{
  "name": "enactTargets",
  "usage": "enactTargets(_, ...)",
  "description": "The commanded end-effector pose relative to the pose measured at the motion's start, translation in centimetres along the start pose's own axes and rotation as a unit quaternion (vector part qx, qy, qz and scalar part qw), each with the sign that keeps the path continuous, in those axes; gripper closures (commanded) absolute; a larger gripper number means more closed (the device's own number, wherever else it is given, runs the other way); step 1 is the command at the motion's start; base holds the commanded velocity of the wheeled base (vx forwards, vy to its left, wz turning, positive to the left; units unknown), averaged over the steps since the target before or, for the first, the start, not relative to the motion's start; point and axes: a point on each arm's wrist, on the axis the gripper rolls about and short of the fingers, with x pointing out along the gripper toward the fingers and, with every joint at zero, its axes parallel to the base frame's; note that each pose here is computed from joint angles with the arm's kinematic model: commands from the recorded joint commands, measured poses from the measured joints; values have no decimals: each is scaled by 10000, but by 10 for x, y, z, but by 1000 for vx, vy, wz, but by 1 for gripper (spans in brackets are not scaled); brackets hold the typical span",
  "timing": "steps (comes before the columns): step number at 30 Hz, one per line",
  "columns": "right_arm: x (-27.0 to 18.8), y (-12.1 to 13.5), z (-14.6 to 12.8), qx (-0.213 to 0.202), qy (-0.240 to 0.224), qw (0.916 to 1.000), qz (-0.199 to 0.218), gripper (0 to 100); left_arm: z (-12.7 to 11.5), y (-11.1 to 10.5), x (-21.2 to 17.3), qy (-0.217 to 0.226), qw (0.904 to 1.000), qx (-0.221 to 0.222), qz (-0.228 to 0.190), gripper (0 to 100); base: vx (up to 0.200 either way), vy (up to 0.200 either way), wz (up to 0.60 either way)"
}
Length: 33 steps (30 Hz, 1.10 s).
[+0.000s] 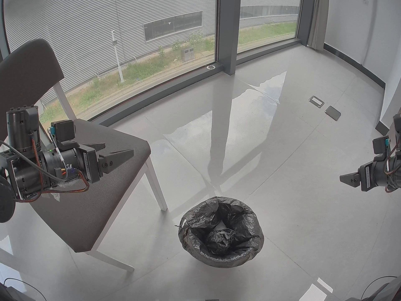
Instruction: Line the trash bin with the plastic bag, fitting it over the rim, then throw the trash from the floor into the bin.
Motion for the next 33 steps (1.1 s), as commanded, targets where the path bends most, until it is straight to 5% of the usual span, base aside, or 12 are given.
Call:
enactTargets(1, -10, 0, -2, 49, -128, 9999, -34, 0, 12, 8, -18, -325, 9989, 41, 328, 0, 0, 0, 0)
enactTargets(6, -35, -1, -10, 140, -444, 9989, -107, 0, 30, 5, -53, -801, 9937, 187, 762, 0, 0, 0, 0)
enactTargets(10, -76, 0, -34, 393, -995, 9942, -127, 0, 32, -14, -101, -934, 9817, 202, 1649, 0, 0, 0, 0)
enactTargets(15, -116, 1, -64, 585, -1662, 9842, -176, 0, 30, -40, -153, -1049, 9787, 227, 1749, 0, 0, 0, 0)
enactTargets(21, -164, 5, -133, 795, -2602, 9598, -693, 0, 0, -74, -218, -1244, 9753, 263, 1806, 0, 0, 0, 0)
enactTargets(24, -176, 9, -164, 837, -2781, 9544, -692, 0, -16, -84, -238, -1347, 9717, 277, 1920, 0, 0, 0, 0)
enactTargets(29, -179, 17, -217, 893, -3075, 9447, -708, 0, -42, -97, -269, -1660, 9542, 276, 2473, 0, 0, 0, 0)
enactTargets(33, -168, 14, -226, 1323, -2920, 9369, -1395, 0, -73, -104, -286, -1909, 9367, 344, 2915, 0, 0, 0, 0)
